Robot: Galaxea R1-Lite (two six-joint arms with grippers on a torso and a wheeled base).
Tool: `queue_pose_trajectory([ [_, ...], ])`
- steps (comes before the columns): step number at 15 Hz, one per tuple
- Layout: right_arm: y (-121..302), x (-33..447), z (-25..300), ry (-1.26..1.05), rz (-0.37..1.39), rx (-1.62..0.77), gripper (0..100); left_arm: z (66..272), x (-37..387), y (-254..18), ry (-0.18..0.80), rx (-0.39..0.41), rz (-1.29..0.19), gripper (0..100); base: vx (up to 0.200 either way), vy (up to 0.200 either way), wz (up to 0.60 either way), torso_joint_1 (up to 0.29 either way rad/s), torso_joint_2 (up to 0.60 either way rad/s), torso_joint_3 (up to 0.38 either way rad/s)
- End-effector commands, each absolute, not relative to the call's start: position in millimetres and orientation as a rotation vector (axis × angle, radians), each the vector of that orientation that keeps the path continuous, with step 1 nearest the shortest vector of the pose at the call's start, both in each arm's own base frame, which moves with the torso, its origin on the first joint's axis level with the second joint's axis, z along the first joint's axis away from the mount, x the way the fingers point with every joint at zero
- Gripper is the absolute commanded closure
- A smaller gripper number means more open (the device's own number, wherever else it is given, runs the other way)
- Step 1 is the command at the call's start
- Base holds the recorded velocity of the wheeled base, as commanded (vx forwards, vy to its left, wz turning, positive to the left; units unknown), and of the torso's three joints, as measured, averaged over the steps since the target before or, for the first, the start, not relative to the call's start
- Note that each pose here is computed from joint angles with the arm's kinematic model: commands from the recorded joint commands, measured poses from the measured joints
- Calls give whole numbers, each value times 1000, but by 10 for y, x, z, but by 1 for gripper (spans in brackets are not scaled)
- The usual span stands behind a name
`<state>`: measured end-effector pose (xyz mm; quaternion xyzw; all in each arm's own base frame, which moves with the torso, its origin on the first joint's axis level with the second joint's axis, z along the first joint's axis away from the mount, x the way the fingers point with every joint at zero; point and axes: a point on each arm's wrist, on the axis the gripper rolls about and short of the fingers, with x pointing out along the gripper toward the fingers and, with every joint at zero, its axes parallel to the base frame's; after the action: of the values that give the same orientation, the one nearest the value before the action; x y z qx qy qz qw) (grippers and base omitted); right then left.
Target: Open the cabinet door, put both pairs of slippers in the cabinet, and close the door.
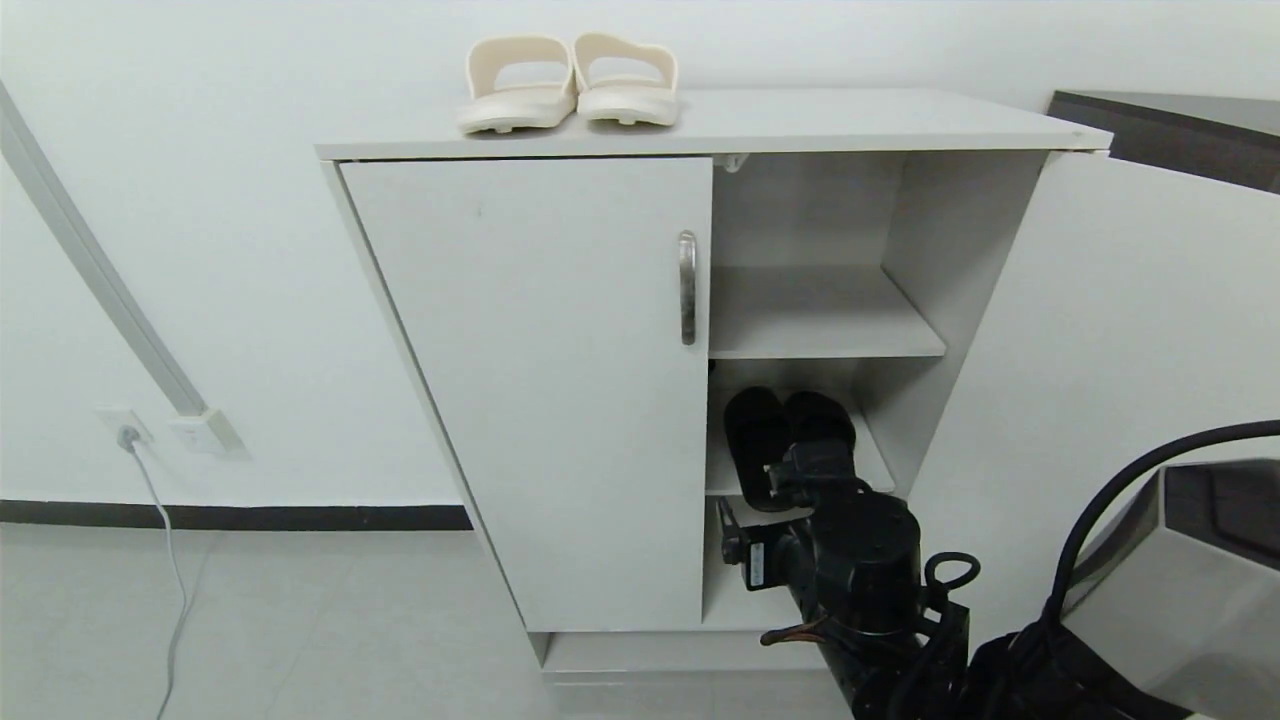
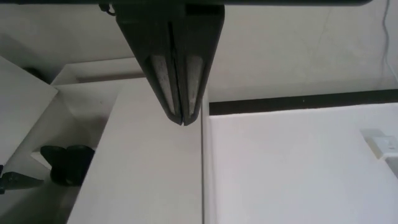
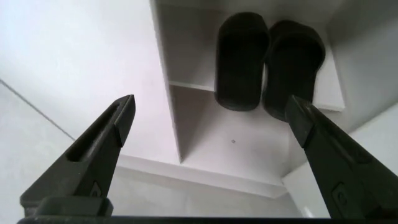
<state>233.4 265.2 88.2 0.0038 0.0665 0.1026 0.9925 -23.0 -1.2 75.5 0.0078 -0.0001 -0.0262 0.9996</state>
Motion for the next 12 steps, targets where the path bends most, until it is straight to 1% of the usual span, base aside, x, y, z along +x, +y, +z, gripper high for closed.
queue_pose_trajectory([
  [1,2660,2330,870,136,209,5,0,756,-229,-12,1,15,-51,100,0,200,0,7,2,7],
  [8,2641,2314,864,127,210,11,0,757,-229,-12,0,14,-52,100,0,200,0,4,1,2],
  [10,2595,2283,853,102,214,-18,0,757,-229,-12,0,9,-51,100,0,200,0,0,2,0],
  [12,2572,2325,879,62,207,-3,0,756,-229,-11,1,8,-44,100,0,0,0,0,0,0],
])
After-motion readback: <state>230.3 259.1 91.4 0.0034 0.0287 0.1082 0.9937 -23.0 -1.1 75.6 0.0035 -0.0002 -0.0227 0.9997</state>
